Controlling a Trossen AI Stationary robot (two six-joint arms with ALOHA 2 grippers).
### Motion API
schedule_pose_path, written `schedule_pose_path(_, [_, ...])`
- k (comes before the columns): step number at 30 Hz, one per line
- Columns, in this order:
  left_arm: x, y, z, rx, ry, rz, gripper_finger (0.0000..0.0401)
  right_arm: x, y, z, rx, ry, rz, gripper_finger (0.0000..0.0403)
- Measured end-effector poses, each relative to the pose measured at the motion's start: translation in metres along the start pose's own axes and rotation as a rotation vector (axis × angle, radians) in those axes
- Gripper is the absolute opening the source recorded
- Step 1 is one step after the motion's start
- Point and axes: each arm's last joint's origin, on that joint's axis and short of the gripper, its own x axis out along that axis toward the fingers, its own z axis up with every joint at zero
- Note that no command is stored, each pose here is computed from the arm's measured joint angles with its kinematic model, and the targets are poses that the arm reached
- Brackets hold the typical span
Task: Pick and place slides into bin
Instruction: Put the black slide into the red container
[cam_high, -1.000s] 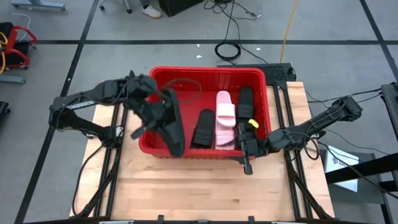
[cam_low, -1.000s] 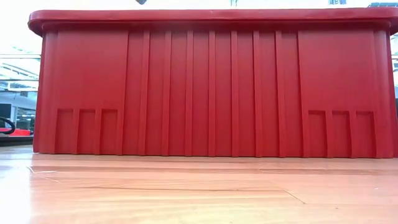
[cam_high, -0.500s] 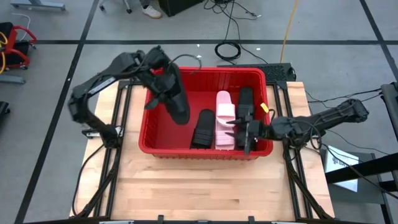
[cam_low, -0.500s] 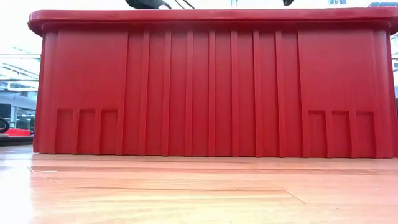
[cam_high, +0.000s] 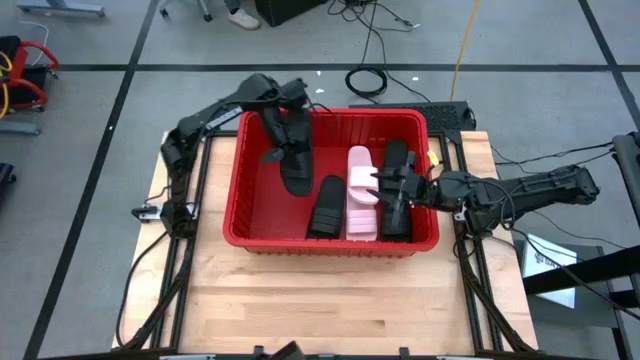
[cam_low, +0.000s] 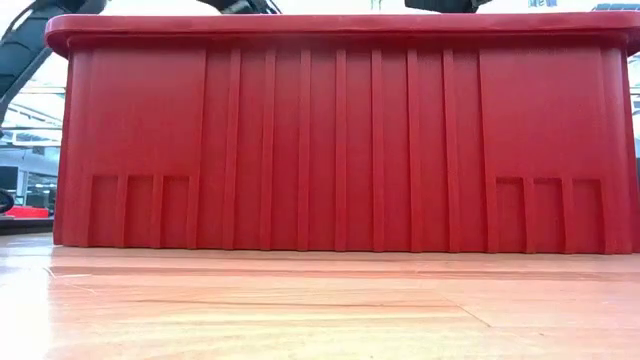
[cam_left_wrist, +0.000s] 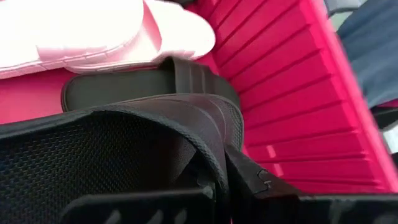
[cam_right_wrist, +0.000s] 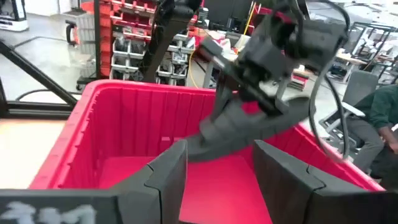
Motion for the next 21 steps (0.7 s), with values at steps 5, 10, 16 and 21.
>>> schedule_pose_path(5, [0.017, 0.021, -0.004, 0.008, 0.031, -0.032, 0.0004, 0.003, -0.007, -0.003, -0.008, 0.018, 0.038, 0.0171])
schedule_pose_path(10, [0.031, 0.035, -0.007, 0.005, 0.092, -0.020, 0.0009, 0.006, -0.017, -0.005, -0.008, 0.030, -0.001, 0.0171])
schedule_pose_path(16, [0.042, 0.043, -0.004, 0.055, 0.116, 0.015, 0.0005, 0.010, -0.031, -0.007, -0.005, 0.042, -0.068, 0.0171])
schedule_pose_path(21, [0.042, 0.048, 0.004, 0.068, 0.068, 0.074, 0.0006, 0.012, -0.040, -0.009, 0.002, 0.048, -0.087, 0.0171])
